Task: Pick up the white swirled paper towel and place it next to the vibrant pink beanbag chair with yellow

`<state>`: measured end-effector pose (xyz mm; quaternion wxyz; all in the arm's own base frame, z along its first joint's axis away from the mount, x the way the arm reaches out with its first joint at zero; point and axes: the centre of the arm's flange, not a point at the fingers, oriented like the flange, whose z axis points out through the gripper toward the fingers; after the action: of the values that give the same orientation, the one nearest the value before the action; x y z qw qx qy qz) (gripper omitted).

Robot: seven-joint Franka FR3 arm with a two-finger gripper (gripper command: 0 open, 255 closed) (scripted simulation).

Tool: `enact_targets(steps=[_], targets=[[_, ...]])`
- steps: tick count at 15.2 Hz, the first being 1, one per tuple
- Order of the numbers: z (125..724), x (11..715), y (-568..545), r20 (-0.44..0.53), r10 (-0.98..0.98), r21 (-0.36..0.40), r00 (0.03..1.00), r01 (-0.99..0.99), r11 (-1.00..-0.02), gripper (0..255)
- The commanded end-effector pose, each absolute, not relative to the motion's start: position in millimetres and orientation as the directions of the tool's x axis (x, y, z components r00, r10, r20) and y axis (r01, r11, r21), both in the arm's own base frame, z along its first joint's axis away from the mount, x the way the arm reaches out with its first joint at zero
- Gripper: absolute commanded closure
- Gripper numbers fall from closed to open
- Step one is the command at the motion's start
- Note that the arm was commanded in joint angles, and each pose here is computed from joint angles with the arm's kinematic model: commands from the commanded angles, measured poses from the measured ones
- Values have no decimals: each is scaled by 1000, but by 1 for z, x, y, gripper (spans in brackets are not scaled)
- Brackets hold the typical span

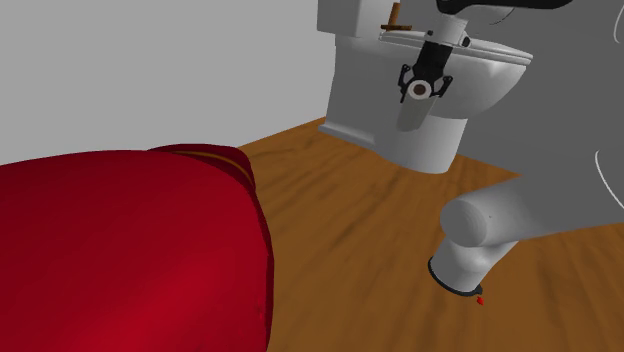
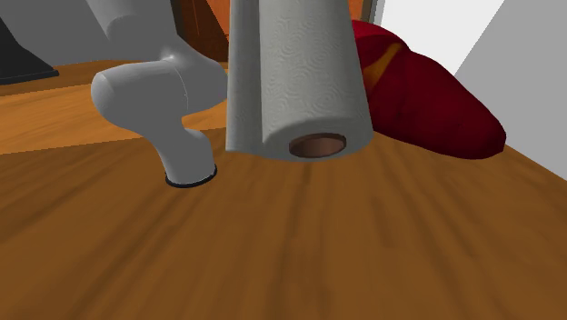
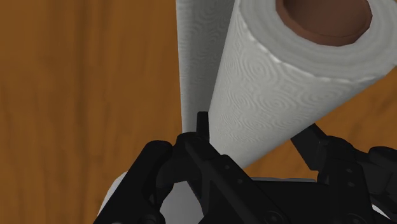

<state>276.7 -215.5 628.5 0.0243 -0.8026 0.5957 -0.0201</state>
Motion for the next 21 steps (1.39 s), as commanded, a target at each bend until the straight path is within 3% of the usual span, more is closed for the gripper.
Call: enact_targets(steps=[1, 21], targets=[[639, 276, -215, 3, -957, -63, 289, -955, -289, 255], [744, 276, -215, 3, -957, -63, 289, -955, -289, 255]])
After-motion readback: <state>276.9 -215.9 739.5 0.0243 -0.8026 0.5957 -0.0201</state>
